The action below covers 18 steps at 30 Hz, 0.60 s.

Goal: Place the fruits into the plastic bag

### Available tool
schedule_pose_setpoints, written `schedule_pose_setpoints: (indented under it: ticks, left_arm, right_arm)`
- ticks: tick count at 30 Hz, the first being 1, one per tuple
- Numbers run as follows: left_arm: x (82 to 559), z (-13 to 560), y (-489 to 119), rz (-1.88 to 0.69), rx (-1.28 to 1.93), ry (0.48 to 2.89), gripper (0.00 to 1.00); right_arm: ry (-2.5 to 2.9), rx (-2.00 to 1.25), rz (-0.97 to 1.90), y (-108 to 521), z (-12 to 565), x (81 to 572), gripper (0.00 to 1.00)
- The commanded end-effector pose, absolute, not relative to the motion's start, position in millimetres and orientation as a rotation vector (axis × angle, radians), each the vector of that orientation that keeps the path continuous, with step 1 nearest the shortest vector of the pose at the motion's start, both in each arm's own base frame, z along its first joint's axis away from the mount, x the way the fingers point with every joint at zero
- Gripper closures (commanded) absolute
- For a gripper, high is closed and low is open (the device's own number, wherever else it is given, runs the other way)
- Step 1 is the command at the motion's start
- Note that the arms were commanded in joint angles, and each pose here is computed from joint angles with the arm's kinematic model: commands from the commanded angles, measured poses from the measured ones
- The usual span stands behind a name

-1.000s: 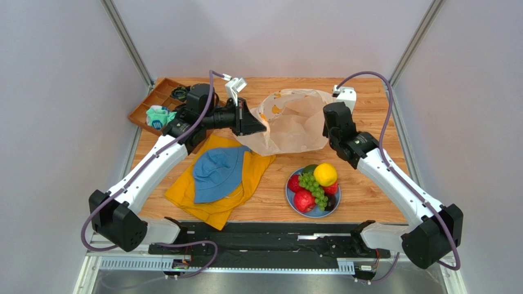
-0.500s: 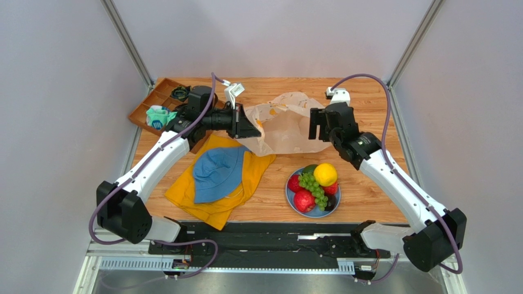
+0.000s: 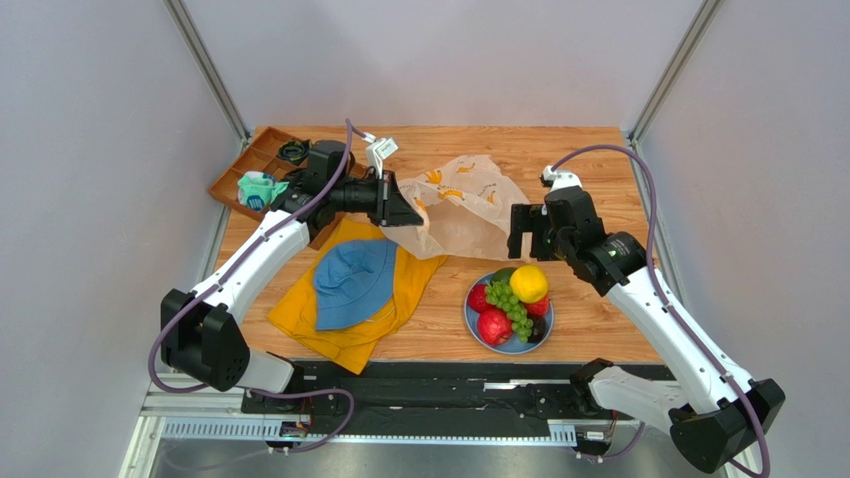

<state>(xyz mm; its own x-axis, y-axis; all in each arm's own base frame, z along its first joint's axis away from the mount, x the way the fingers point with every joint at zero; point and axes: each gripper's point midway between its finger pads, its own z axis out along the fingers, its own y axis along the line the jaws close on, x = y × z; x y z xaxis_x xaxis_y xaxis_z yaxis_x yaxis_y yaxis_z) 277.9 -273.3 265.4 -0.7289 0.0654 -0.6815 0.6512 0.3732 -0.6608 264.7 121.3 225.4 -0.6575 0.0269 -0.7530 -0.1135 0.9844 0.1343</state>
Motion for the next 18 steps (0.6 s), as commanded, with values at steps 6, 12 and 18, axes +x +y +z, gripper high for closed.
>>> schedule_pose_setpoints:
  ticks: [6,12,18]
  left_arm:
    - [276,274,-268,-1.355,0.658,2.033,1.0]
    - [275,275,-268,-1.356,0.661,2.028,1.0]
    - [276,273,-268,-1.359,0.657,2.035,1.0]
  right_arm:
    - [2.526,0.02,0.301,117,166,234,0.0]
    - [2.555,0.104,0.436,118,154,235,0.0]
    - [2.568,0.139,0.449,119,141,236,0.0]
